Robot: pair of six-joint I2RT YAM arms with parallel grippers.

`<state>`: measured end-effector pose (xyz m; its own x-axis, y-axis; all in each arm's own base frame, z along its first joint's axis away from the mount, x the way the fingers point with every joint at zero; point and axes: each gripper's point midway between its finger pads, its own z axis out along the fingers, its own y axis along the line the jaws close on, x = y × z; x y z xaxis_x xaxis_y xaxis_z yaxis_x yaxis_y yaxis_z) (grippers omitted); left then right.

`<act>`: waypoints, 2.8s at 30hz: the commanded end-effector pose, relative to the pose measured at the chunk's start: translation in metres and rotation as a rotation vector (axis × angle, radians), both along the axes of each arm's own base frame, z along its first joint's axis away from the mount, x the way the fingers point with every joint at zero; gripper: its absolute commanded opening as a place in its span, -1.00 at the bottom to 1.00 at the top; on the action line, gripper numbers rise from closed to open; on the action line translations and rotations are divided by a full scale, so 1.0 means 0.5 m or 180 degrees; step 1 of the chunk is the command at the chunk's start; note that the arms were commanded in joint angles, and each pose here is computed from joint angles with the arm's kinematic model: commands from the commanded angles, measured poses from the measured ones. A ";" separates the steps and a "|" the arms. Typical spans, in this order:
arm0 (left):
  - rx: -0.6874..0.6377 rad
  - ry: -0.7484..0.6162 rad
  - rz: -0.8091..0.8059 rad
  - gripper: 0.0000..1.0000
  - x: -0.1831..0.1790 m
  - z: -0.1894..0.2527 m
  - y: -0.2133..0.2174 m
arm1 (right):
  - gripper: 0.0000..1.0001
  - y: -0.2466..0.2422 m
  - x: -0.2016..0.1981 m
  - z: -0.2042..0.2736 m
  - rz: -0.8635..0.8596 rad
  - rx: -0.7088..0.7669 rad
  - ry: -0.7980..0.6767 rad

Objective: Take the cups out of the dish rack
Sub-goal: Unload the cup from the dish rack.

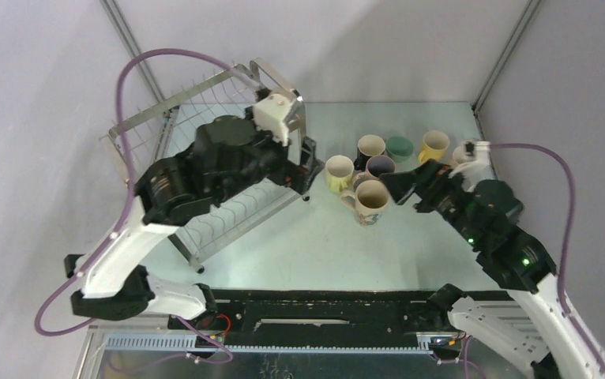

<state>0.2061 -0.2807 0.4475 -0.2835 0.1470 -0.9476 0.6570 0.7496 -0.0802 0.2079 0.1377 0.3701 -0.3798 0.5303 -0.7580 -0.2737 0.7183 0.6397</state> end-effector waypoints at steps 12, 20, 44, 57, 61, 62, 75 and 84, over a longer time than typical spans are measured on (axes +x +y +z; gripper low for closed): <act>-0.1003 -0.0407 0.0528 1.00 -0.070 0.084 0.230 | 0.99 0.370 0.046 -0.074 0.0788 -0.0504 -0.0638; -0.1189 -0.0486 0.0567 1.00 -0.101 0.097 0.291 | 0.99 0.552 0.085 -0.134 0.1238 -0.0293 -0.0997; -0.1146 -0.0590 0.0776 1.00 -0.124 0.094 0.380 | 0.91 0.786 0.309 -0.289 0.1238 0.0055 -0.1514; -0.1113 -0.0608 0.0705 1.00 -0.126 0.091 0.372 | 0.84 0.859 0.371 -0.382 0.1403 -0.0158 -0.1386; -0.1094 -0.0617 0.0710 1.00 -0.124 0.089 0.371 | 0.83 0.870 0.388 -0.393 0.1417 -0.0155 -0.1322; -0.1087 -0.0620 0.0706 1.00 -0.124 0.089 0.371 | 0.83 0.871 0.393 -0.395 0.1413 -0.0143 -0.1291; -0.1104 -0.0637 0.0659 1.00 -0.123 0.090 0.361 | 0.82 0.886 0.398 -0.424 0.1488 0.0011 -0.0882; -0.1108 -0.0635 0.0644 1.00 -0.125 0.090 0.361 | 0.84 0.899 0.412 -0.431 0.1530 0.0184 -0.0757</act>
<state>0.1428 -0.0988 0.4869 -0.1051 -0.2190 -0.9701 0.5187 0.8202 -0.2413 0.4058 0.5807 0.1560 -0.3529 0.3742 -0.8575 -0.7144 0.4840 0.5053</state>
